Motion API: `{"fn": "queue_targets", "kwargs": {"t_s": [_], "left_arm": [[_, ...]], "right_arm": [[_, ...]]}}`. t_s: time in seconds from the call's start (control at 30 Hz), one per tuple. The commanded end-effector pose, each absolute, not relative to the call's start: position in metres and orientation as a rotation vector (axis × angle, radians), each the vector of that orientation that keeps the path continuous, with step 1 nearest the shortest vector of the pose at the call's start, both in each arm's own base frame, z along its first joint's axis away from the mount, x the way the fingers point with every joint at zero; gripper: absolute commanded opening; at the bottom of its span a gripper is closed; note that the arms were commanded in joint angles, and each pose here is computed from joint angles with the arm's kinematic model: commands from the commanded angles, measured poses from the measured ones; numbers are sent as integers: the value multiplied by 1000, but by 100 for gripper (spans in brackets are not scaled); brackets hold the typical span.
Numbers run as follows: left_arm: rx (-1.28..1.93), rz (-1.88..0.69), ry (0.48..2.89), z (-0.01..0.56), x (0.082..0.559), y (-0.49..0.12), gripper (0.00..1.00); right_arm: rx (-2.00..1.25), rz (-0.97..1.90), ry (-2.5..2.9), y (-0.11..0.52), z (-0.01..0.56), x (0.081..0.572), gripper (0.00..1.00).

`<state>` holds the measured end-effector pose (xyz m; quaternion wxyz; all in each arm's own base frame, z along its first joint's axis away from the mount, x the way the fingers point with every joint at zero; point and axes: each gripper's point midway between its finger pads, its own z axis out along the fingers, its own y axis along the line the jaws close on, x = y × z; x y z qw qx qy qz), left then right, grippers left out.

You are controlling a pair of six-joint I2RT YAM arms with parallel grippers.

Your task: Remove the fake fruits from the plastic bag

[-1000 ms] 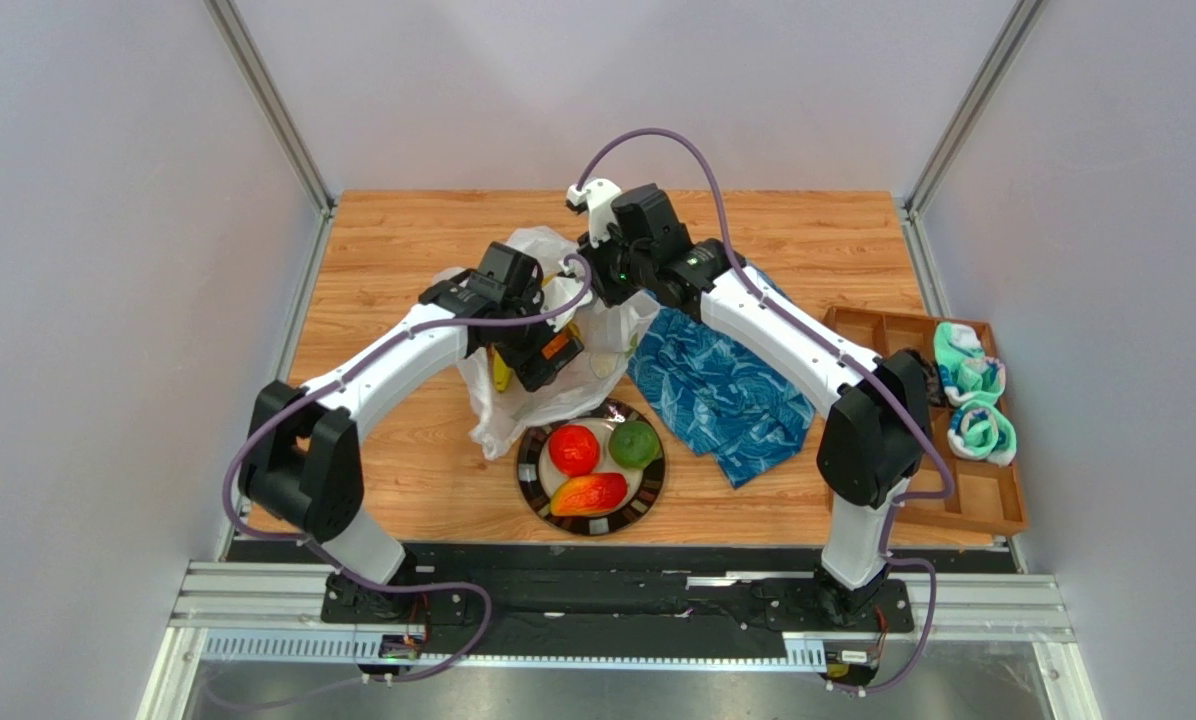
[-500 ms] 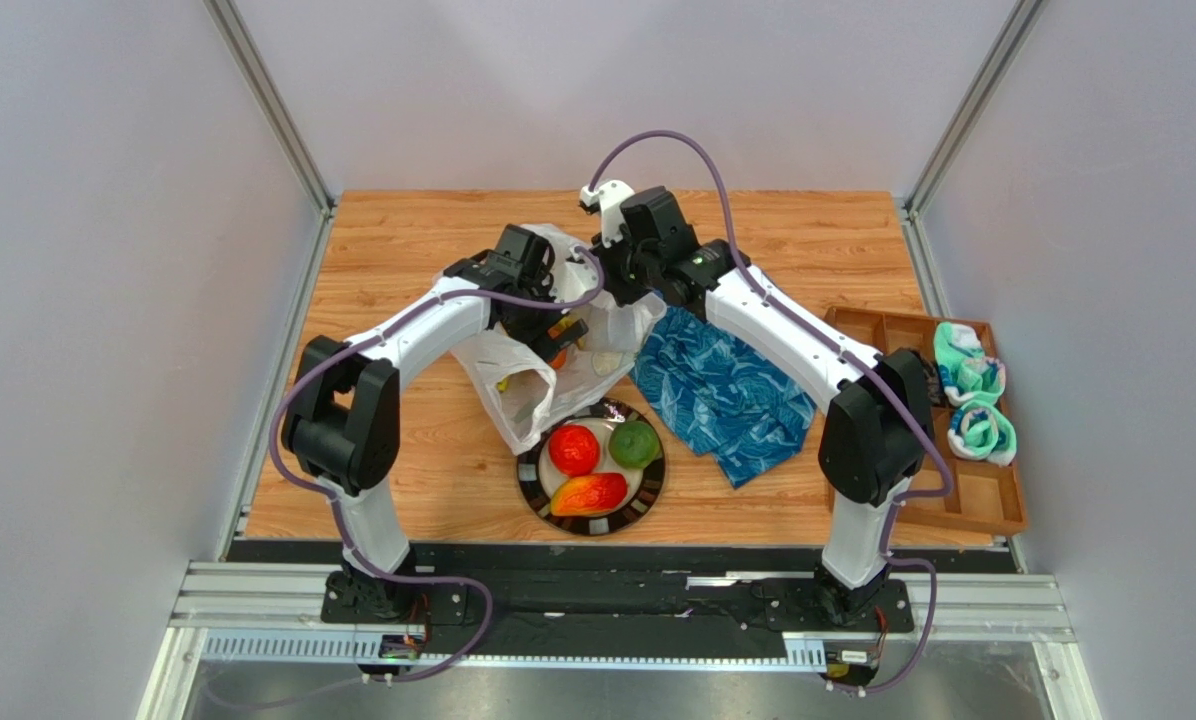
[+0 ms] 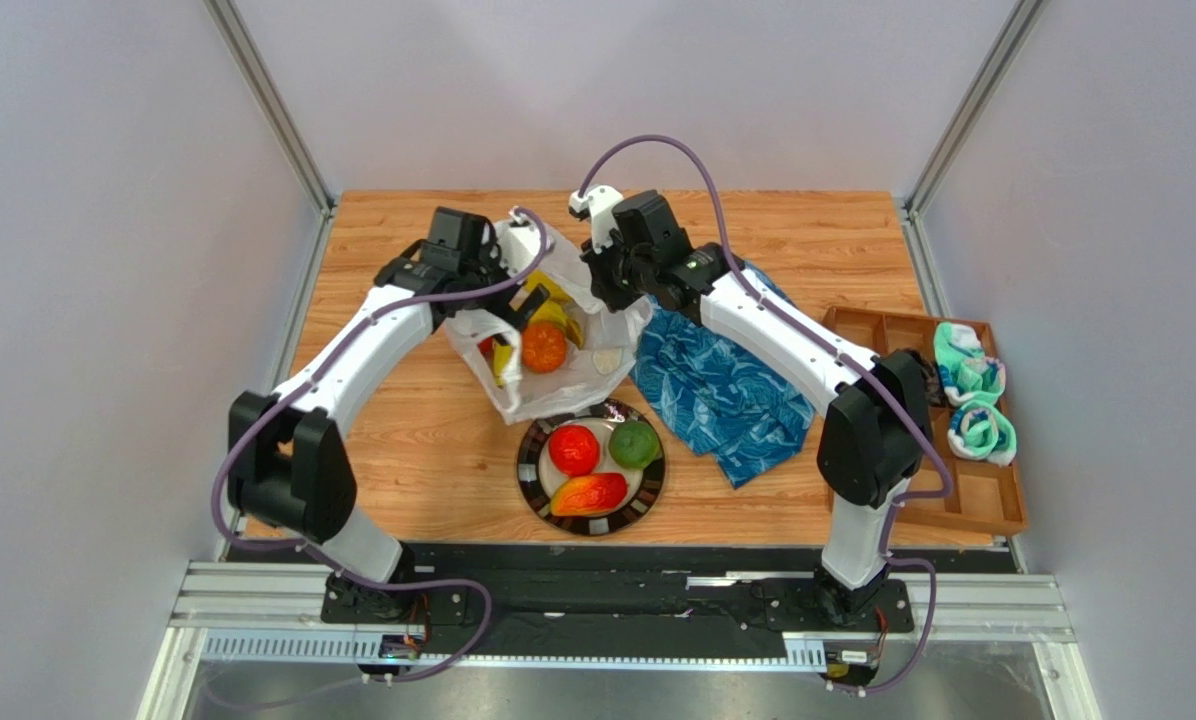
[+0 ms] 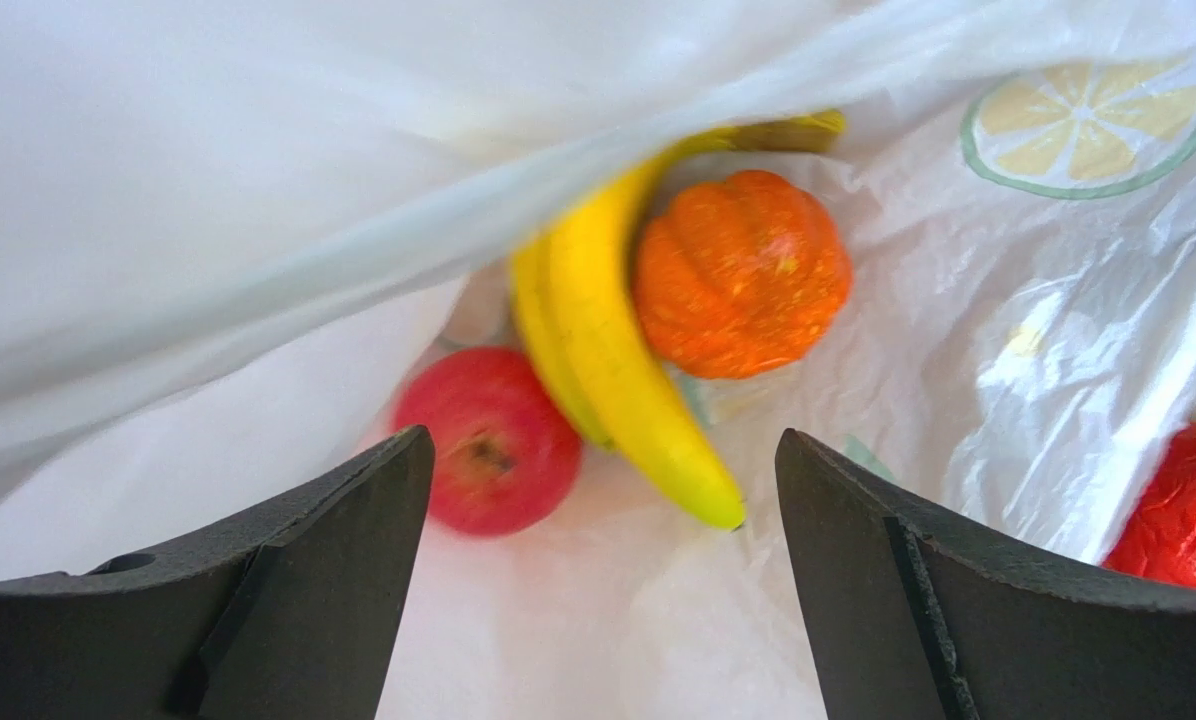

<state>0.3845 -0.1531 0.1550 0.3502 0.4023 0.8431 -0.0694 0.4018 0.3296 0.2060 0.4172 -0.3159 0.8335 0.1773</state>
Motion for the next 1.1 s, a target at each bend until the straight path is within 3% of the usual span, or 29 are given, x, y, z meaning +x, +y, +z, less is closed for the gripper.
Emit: {"fn": "queue_targets", "kwargs": {"t_s": [0.0, 0.47, 0.57, 0.63, 0.8, 0.83, 0.93, 1.07], "left_arm": [[965, -83, 2177, 174, 387, -134, 92], [932, -8, 2387, 95, 403, -124, 92], [935, -5, 2414, 83, 406, -124, 88], [944, -8, 2450, 74, 403, -123, 75], [963, -28, 2479, 65, 396, -121, 60], [968, -32, 2497, 61, 394, -119, 50], [963, -76, 2515, 66, 388, -120, 31], [926, -103, 2481, 96, 384, -119, 15]], "right_arm": [[-805, 485, 2039, 339, 222, 403, 0], [-802, 495, 2051, 340, 219, 402, 0], [-802, 495, 2056, 340, 216, 402, 0], [-803, 498, 2058, 341, 216, 401, 0], [-802, 494, 2053, 341, 217, 403, 0], [-803, 494, 2052, 341, 217, 403, 0], [-804, 491, 2050, 341, 218, 403, 0], [-806, 479, 2045, 339, 218, 403, 0]]}}
